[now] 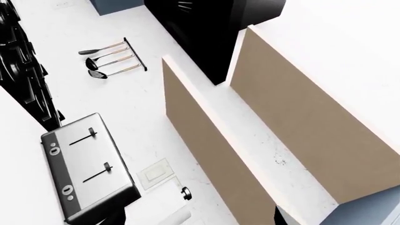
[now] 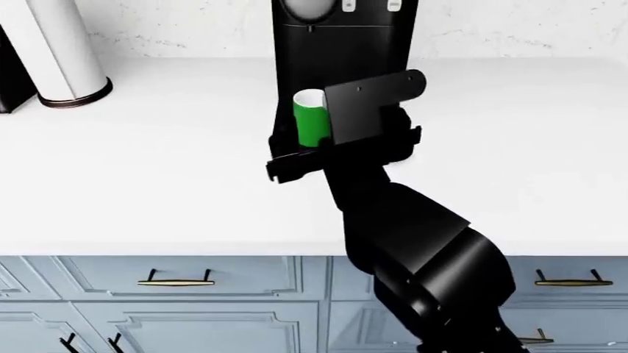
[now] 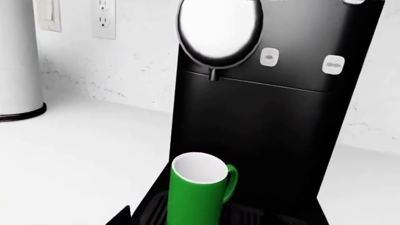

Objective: Pick the mug from under the coffee machine dispenser and place it on the counter.

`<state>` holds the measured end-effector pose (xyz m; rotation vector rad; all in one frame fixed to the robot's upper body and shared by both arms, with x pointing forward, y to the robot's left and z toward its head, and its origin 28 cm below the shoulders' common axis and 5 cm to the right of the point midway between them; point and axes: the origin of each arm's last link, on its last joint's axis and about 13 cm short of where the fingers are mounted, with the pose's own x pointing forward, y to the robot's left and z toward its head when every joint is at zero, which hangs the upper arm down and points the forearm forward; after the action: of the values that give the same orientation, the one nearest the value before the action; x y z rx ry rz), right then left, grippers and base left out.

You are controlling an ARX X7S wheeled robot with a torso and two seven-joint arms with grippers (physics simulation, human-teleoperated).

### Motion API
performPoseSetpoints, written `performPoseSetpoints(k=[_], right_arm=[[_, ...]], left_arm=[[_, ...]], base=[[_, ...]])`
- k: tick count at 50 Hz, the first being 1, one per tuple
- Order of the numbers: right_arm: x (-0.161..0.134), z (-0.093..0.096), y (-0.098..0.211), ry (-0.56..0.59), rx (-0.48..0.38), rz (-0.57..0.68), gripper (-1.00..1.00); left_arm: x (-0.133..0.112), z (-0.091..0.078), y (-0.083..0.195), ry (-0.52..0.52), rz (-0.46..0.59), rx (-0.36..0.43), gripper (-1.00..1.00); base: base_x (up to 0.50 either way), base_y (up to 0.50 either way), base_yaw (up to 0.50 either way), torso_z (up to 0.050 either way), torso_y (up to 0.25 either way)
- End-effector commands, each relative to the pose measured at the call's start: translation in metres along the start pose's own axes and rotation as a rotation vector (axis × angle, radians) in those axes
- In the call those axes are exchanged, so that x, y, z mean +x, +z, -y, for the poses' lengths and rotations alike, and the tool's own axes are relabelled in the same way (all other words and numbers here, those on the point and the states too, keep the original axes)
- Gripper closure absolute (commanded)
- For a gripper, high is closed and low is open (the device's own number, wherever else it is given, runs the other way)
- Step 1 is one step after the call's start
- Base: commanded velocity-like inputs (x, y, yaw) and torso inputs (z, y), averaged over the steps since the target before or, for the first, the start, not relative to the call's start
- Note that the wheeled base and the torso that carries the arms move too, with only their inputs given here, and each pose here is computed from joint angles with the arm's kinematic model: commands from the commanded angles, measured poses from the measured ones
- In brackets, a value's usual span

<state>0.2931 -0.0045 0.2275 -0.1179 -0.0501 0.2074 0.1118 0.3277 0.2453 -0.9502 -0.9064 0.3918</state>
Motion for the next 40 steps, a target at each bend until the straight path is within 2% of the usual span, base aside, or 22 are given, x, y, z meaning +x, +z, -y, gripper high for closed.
performPoseSetpoints(k=[1, 23, 40], right_arm=[[0.013, -0.006, -0.015, 0.007, 0.022, -0.021, -1.00], [0.039, -0.004, -0.028, -0.051, 0.065, -0.036, -1.00], [0.061, -0.006, -0.038, -0.053, 0.078, -0.067, -1.00]], left_arm=[[0.000, 0.000, 0.000, 0.002, -0.001, -0.001, -1.00], [0.001, -0.001, 0.000, 0.007, 0.002, -0.005, -1.00], [0.001, -0.001, 0.000, 0.008, 0.003, -0.009, -1.00]], base=[[0.00, 0.00, 0.00, 0.000, 0.000], [0.00, 0.00, 0.00, 0.000, 0.000], [0.00, 0.00, 0.00, 0.000, 0.000]])
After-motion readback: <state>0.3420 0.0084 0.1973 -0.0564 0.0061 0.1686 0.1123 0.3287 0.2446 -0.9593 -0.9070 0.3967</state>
